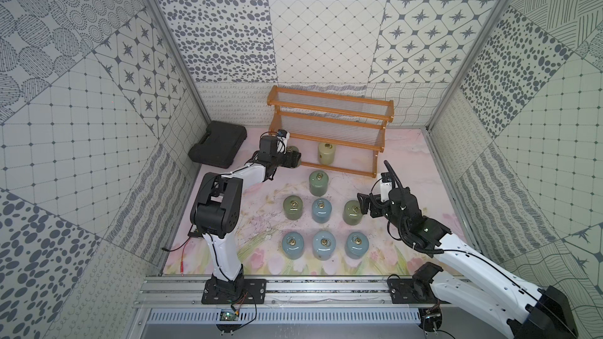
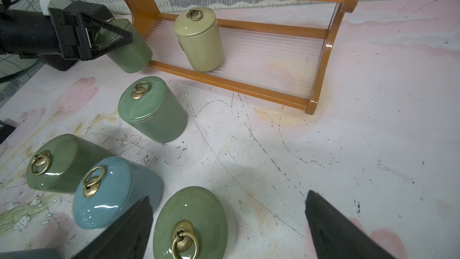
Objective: Remove the tea canisters from the shelf
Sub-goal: Pick up the tea canister from the shelf, then place the tea canister at the center of the board.
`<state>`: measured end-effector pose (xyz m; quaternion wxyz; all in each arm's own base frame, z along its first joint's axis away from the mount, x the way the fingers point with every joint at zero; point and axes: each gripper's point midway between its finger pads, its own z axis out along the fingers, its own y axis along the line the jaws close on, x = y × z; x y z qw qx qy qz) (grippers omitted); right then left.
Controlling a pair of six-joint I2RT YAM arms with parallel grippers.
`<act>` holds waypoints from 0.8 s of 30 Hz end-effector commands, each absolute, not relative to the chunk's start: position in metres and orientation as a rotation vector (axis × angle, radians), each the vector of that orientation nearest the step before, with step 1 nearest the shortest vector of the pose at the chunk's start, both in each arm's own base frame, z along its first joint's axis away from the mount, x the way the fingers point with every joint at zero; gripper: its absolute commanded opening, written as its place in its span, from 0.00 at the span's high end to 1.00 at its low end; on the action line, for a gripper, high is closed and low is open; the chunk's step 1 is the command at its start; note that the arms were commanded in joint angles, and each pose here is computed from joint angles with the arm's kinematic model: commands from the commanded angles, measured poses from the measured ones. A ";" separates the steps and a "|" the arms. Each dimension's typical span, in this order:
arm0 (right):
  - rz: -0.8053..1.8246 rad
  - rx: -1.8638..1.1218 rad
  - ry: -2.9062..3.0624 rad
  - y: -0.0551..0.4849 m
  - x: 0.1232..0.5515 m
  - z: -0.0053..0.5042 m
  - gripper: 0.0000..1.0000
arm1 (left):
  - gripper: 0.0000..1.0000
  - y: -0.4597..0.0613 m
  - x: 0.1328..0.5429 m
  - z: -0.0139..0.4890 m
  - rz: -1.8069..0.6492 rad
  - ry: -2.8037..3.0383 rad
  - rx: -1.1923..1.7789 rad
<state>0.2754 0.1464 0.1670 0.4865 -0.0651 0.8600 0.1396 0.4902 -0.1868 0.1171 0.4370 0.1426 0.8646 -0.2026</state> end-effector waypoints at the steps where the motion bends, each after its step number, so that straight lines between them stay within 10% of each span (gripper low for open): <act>1: 0.378 -0.138 2.045 0.149 0.278 0.177 0.01 | 0.30 -0.206 0.474 0.137 -0.543 2.078 0.454; 24: 0.401 -0.151 2.060 0.153 0.277 0.166 0.01 | 0.30 -0.210 0.410 0.109 -0.347 2.209 0.524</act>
